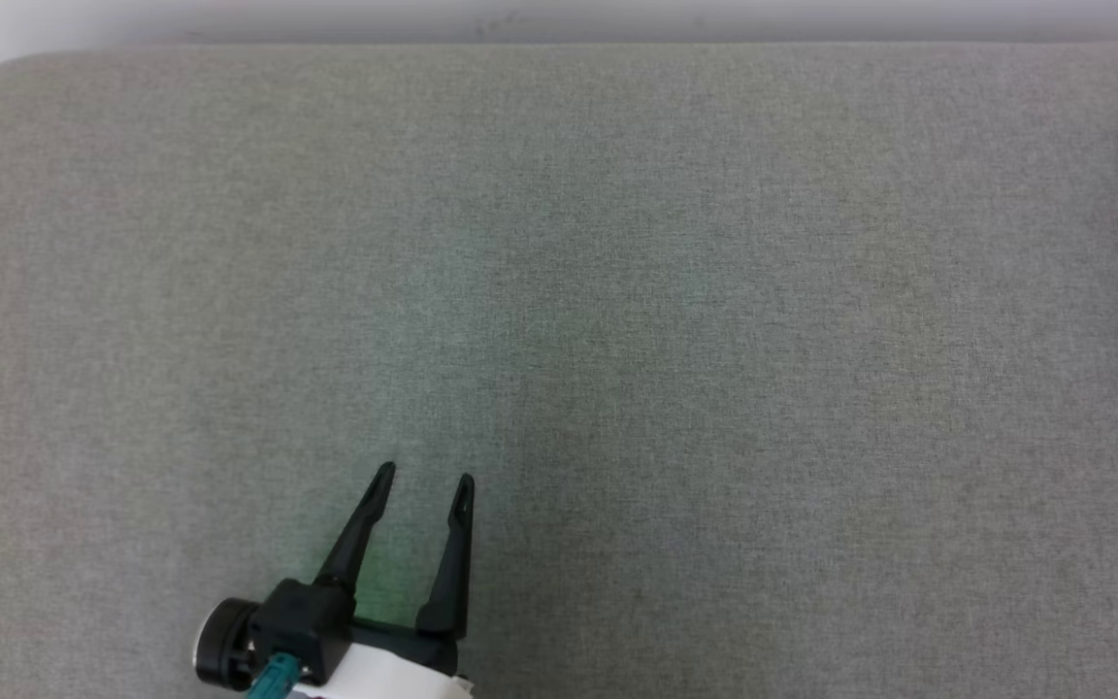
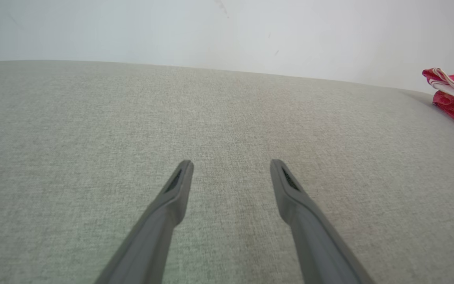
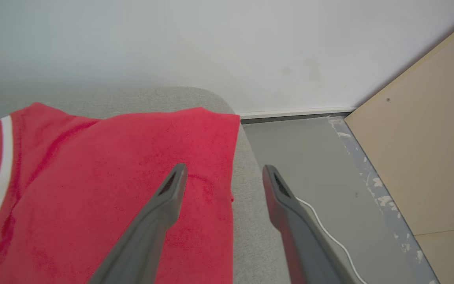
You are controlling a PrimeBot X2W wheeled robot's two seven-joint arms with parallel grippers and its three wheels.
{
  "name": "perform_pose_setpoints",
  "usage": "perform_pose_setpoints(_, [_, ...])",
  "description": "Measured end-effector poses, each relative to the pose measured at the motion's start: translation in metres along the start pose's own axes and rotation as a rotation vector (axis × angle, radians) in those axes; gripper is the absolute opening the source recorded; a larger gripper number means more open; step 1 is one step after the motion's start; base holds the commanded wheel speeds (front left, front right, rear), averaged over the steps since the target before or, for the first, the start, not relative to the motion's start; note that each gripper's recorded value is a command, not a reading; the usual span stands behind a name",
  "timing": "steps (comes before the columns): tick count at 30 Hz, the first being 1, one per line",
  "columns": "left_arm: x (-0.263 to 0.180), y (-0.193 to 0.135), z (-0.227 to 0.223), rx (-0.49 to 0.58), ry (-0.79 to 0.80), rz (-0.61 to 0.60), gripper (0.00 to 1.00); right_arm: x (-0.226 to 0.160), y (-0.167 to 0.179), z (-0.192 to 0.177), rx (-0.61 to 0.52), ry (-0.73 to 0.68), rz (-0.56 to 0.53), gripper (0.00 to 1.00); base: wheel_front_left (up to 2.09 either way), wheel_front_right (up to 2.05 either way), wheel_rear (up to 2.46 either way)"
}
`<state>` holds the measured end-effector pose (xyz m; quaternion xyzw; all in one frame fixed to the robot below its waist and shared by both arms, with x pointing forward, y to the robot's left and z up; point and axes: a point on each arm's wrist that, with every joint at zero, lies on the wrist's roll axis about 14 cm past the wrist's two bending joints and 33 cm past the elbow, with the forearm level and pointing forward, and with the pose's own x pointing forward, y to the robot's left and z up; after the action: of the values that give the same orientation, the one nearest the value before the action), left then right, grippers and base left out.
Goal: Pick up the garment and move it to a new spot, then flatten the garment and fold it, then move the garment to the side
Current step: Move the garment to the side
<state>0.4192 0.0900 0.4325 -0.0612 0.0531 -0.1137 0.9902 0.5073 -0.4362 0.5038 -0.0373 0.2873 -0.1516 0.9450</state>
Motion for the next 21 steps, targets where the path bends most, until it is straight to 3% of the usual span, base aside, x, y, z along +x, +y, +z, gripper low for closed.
perform_pose_setpoints(2, [-0.001,0.001,0.0,0.001,0.0,0.003,1.0,-0.002,-0.02,-0.004,-0.037,-0.001,-0.071,1.0,0.0,0.0,0.0])
perform_pose_setpoints(5, [-0.005,0.002,0.002,0.003,-0.001,0.01,1.0,-0.004,-0.023,-0.01,-0.044,-0.015,-0.092,1.0,0.0,0.0,0.0])
perform_pose_setpoints(13, [-0.018,0.003,0.021,0.011,-0.049,0.026,1.0,-0.027,0.008,0.002,-0.049,-0.216,-0.006,1.0,0.0,0.0,0.0])
perform_pose_setpoints(21, [-0.045,0.01,0.042,0.007,-0.1,0.071,1.0,-0.082,0.035,0.0,-0.014,-0.49,0.082,1.0,0.0,0.0,0.0])
